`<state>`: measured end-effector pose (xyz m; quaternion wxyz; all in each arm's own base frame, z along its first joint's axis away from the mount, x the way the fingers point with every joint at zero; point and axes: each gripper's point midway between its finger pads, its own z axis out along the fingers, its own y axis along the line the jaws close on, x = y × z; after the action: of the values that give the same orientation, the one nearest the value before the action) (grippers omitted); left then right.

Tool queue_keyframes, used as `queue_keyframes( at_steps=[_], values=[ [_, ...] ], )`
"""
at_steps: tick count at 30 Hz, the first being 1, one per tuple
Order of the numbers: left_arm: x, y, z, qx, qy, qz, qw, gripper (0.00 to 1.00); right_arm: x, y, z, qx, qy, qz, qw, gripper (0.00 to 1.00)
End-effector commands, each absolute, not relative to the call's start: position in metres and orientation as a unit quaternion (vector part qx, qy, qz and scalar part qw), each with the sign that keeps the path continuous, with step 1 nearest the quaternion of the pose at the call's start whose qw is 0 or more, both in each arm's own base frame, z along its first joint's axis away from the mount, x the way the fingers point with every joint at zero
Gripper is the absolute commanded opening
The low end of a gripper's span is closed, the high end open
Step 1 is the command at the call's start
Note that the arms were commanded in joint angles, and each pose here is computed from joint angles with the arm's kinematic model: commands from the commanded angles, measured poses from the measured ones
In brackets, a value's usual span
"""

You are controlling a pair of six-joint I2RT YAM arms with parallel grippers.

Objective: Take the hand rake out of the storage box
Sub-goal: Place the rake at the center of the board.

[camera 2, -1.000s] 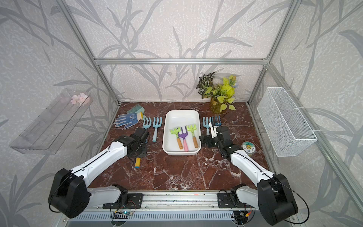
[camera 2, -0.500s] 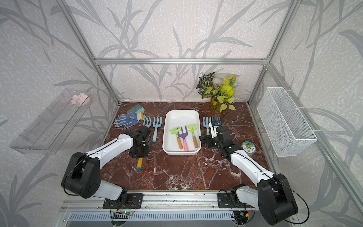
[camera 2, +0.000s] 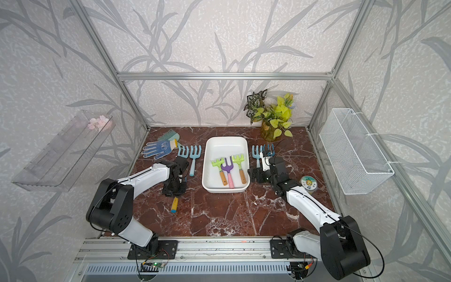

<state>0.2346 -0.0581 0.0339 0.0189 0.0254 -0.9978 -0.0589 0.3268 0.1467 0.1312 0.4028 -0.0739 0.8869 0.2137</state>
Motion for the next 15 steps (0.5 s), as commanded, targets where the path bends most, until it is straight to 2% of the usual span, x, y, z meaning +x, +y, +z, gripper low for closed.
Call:
queue_keyframes(
  at_steps=[1,3,8,15],
  values=[
    [0.2301,-0.0522,0.0356,0.035,-0.996,-0.074,0.032,0.17,0.3312,0.1498,0.1428,-0.08,0.881,0.219,0.412,0.95],
    [0.2295,-0.0513,0.0345,0.037,-0.996,-0.077,0.035,0.27,0.3311,0.1498,0.1423,-0.08,0.881,0.219,0.411,0.95],
    [0.229,-0.048,0.0355,0.042,-0.995,-0.086,0.031,0.57,0.331,0.1497,0.1428,-0.08,0.881,0.219,0.412,0.96],
    [0.2299,-0.0457,0.0406,0.044,-0.995,-0.089,0.019,0.6,0.331,0.1498,0.1429,-0.08,0.881,0.219,0.411,0.96]
  ],
)
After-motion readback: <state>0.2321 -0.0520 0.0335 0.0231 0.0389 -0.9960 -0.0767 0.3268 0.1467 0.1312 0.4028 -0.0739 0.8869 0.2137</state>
